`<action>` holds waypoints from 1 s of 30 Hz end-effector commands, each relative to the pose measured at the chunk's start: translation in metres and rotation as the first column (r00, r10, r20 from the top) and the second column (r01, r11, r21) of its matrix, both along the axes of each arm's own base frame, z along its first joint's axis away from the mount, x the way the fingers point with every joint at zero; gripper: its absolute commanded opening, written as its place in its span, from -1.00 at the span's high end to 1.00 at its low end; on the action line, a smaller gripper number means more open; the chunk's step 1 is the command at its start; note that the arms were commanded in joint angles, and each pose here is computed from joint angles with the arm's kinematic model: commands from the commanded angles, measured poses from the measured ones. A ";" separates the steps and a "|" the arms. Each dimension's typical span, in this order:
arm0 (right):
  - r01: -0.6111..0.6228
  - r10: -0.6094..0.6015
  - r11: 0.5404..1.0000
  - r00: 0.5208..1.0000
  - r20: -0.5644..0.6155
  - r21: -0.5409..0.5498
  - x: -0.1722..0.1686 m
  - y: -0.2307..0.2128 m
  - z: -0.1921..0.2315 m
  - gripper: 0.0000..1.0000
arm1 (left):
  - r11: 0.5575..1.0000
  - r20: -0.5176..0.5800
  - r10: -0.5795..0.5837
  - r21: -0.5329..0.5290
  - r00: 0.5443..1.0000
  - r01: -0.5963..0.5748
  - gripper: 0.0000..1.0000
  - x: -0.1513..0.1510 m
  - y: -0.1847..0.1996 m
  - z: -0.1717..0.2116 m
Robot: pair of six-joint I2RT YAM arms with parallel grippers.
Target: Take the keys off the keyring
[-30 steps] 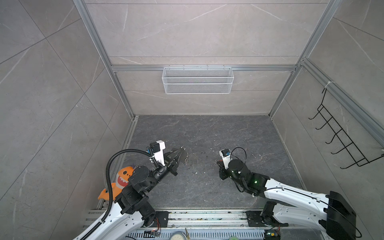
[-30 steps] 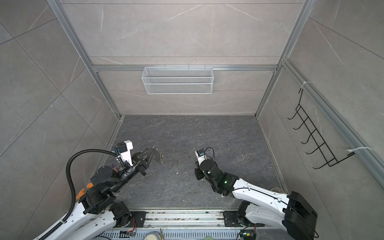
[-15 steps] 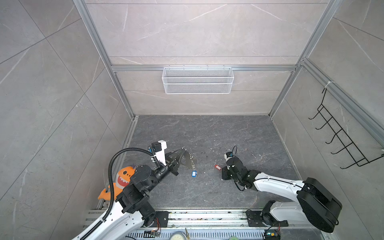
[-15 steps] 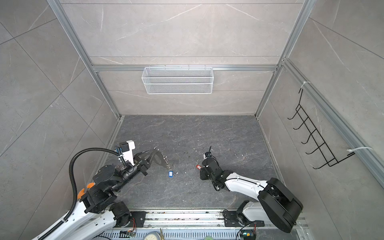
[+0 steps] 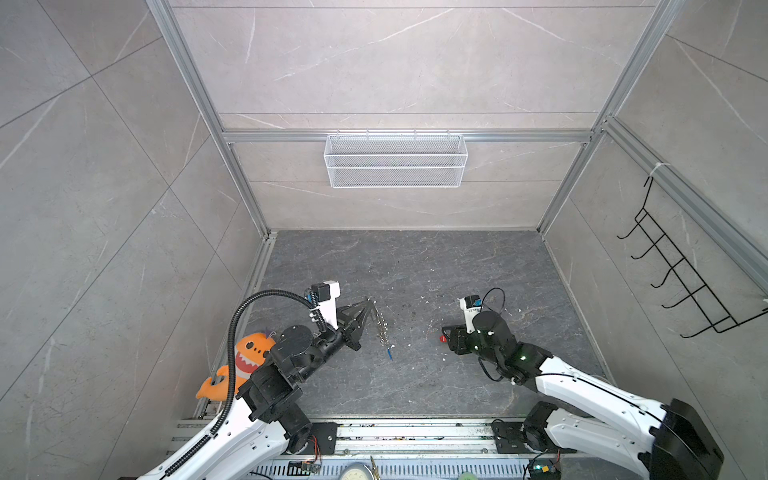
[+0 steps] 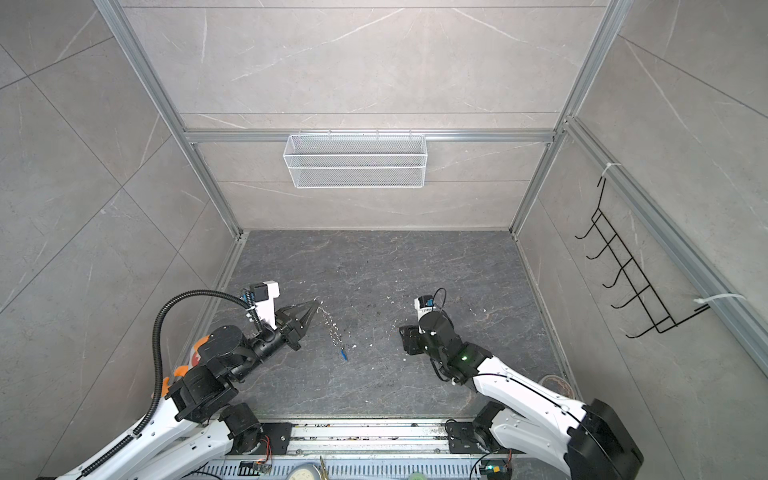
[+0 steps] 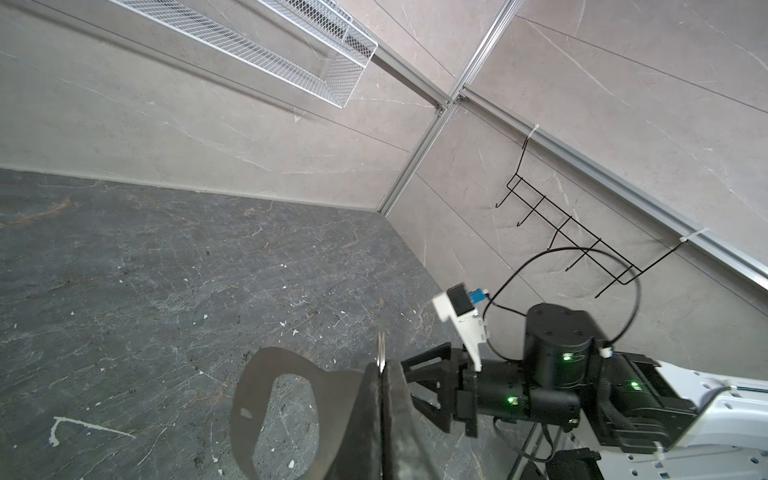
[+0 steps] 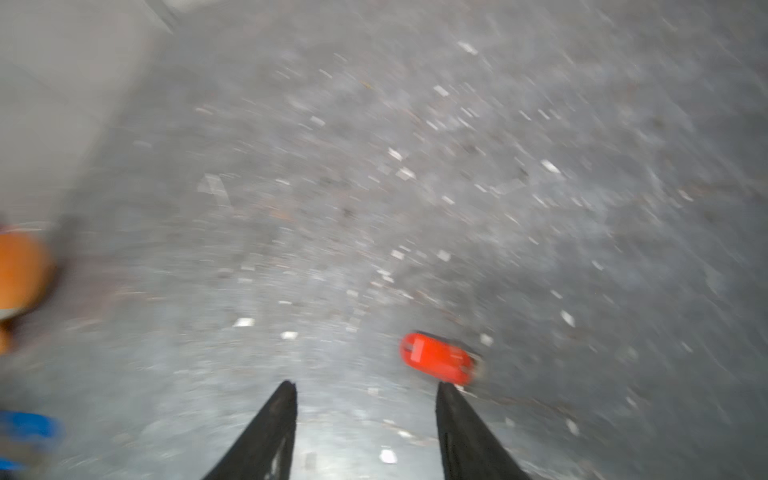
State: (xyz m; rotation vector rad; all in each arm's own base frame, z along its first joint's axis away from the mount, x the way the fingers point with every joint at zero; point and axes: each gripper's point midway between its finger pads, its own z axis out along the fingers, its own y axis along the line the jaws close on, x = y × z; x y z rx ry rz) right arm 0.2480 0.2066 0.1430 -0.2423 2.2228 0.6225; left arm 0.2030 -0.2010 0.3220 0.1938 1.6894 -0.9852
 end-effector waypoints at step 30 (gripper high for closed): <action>-0.275 0.291 0.954 0.774 0.562 -0.116 -0.022 0.169 0.143 -0.62 | 0.982 -0.085 -0.092 -0.173 0.992 0.076 1.00 0.006 -0.027 0.038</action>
